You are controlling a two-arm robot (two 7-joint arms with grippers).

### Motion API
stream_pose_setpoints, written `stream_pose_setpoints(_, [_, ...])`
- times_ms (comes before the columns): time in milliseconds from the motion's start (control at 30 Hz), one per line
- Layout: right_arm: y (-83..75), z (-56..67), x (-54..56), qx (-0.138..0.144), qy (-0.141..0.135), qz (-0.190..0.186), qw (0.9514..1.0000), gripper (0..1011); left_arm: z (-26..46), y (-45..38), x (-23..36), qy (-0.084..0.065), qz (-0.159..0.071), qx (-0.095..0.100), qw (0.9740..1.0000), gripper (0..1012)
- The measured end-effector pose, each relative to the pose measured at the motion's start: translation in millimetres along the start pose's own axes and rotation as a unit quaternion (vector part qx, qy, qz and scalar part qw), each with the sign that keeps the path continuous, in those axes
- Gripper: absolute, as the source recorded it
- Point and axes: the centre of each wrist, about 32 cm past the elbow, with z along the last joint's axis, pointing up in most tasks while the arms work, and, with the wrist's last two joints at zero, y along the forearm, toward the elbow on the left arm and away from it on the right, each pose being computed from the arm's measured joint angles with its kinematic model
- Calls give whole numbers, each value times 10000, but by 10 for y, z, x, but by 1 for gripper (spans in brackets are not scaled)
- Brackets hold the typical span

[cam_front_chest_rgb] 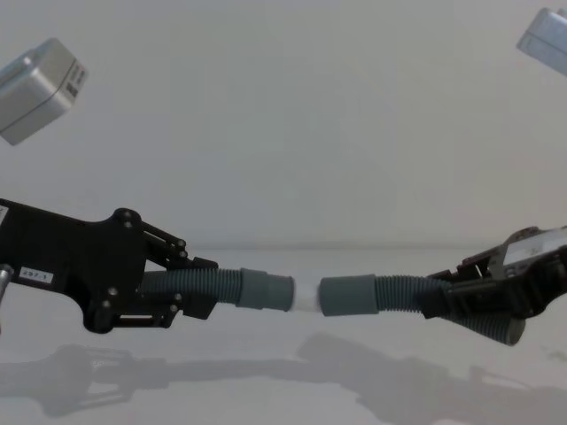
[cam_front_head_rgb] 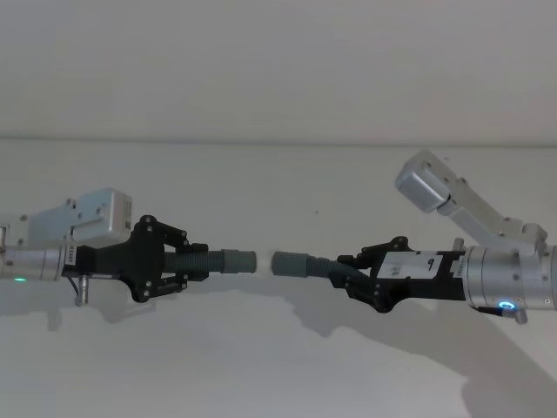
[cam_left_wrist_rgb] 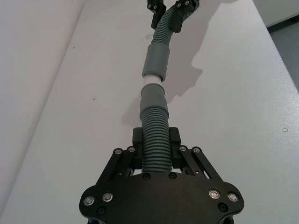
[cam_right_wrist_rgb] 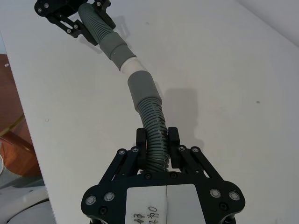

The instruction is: Use both hands to pick up one end of the pipe from the table, align the ends, and insert them.

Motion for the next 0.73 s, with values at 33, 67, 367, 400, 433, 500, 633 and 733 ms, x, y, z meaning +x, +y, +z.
stream_pose_setpoints(33, [0, 0, 0, 0, 0, 0, 10000, 265, 0, 0, 0, 0, 0, -1, 10000, 320])
stream_pose_setpoints(67, [0, 0, 0, 0, 0, 0, 10000, 265, 0, 0, 0, 0, 0, -1, 10000, 320])
stream_pose_setpoints(367, [0, 0, 0, 1, -1, 0, 10000, 265, 0, 0, 0, 0, 0, -1, 10000, 320])
stream_pose_setpoints(400, [0, 0, 0, 1, -1, 0, 10000, 265, 0, 0, 0, 0, 0, -1, 10000, 320])
stream_pose_setpoints(433, [0, 1, 0, 1, -1, 0, 10000, 265, 0, -1, 0, 0, 0, -1, 10000, 320])
stream_pose_setpoints(500, [0, 1, 0, 1, -1, 0, 10000, 265, 0, 0, 0, 0, 0, -1, 10000, 320])
stream_pose_setpoints(633, [0, 1, 0, 1, -1, 0, 10000, 265, 0, 0, 0, 0, 0, -1, 10000, 320])
stream_pose_setpoints(733, [0, 1, 0, 0, 0, 0, 10000, 265, 0, 0, 0, 0, -1, 0, 10000, 320])
